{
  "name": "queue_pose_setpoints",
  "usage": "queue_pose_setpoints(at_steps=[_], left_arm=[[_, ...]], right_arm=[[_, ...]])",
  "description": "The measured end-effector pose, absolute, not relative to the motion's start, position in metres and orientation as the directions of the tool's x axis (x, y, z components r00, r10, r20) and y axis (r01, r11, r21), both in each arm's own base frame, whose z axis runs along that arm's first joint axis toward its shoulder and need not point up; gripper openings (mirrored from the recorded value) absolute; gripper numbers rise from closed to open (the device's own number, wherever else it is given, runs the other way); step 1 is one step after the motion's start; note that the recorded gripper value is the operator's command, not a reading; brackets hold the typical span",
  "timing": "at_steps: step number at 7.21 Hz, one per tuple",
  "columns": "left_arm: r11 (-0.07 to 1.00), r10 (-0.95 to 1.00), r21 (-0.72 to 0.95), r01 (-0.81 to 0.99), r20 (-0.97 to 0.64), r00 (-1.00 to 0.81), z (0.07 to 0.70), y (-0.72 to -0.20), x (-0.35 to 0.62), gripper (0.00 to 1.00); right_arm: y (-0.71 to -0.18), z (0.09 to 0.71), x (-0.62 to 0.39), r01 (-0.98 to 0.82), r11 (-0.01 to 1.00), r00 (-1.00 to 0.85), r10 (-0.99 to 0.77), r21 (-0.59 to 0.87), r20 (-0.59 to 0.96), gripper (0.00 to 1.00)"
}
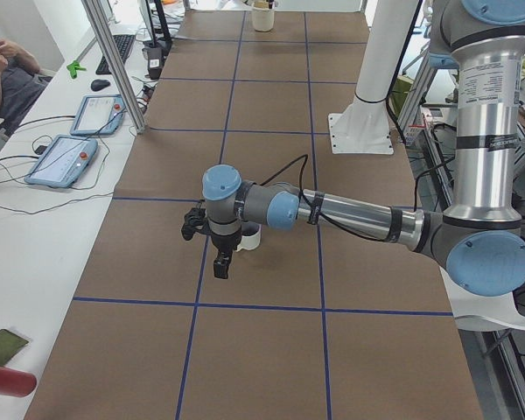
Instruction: Left arm hands cup to right arm to dump lemon
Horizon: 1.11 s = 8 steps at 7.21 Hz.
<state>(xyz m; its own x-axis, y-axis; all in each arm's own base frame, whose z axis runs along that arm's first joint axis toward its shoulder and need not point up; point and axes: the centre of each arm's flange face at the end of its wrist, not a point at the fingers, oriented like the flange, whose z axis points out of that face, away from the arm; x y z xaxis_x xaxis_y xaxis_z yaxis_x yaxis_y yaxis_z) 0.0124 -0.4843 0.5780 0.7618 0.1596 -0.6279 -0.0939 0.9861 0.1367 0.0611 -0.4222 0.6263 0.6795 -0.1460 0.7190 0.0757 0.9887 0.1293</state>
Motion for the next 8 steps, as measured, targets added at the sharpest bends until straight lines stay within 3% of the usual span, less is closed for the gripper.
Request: queue_pose_setpoints(at_steps=[8], left_arm=[[0.984, 0.166, 0.154, -0.084, -0.669, 0.725, 0.62, -0.463, -0.054, 1.0]], right_arm=[[-0.431, 0.613, 0.063, 0.036, 0.992, 0.664, -0.115, 0.123, 0.739, 1.0]])
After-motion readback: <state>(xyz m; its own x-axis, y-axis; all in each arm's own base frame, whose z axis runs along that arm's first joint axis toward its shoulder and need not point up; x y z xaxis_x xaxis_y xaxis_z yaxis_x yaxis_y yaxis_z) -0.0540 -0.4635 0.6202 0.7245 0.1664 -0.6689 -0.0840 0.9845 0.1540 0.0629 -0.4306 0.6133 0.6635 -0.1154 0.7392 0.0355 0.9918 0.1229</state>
